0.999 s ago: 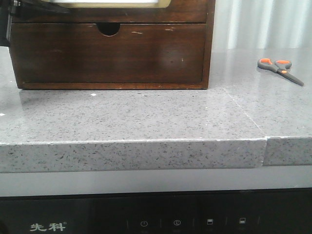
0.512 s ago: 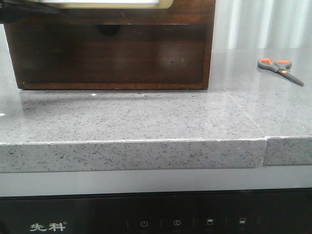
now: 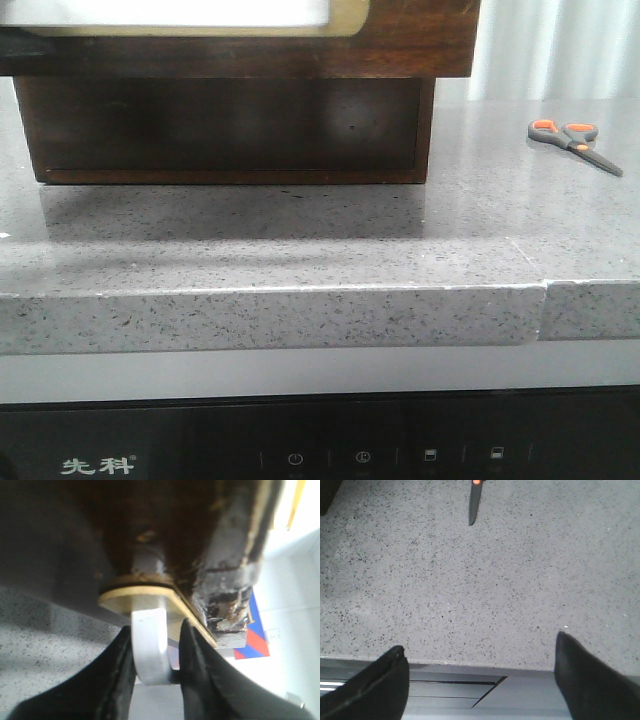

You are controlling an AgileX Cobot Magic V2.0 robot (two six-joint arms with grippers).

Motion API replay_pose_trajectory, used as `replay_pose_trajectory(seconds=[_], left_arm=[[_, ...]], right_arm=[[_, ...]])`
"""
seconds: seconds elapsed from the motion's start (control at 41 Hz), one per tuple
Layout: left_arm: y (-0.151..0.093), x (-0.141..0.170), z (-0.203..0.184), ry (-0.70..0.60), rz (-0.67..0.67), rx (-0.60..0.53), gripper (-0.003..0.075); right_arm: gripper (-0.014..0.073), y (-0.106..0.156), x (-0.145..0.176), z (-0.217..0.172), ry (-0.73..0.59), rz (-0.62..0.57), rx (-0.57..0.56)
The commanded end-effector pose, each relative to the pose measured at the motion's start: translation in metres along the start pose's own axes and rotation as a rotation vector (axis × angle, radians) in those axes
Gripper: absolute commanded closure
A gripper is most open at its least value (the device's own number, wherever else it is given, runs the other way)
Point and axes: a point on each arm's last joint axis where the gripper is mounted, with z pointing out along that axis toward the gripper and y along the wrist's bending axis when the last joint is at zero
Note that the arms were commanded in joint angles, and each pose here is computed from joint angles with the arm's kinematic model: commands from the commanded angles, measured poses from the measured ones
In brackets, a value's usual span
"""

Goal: Put scissors in drawer with both arms
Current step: 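Pull the drawer open toward the robot with the left gripper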

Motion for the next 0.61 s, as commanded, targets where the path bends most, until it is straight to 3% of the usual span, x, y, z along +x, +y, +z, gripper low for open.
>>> replay_pose_trajectory(seconds=[0.0,0.122,0.171,0.585], left_arm=[[-0.017,0.001,-0.002,0.012,0.05,0.095,0.0408],[-0.016,0.001,-0.002,0.008,0.05,0.09,0.021],[-0.016,0.001,-0.002,0.008,0.05,0.09,0.0167],[-0.034,0.023,-0.024,-0.003,0.134,0.146,0.0154]], right_arm=[[-0.0018,-0.002,-0.012,-0.003,-0.078,-0.018,0.016],[-0.0018,-0.002,-0.012,-0.003,-0.078,-0.018,0.016],[-0.0018,-0.002,-0.012,-0.003,-0.078,-0.018,0.016],[-0.0018,-0.002,-0.012,-0.003,-0.076,-0.018,0.016]])
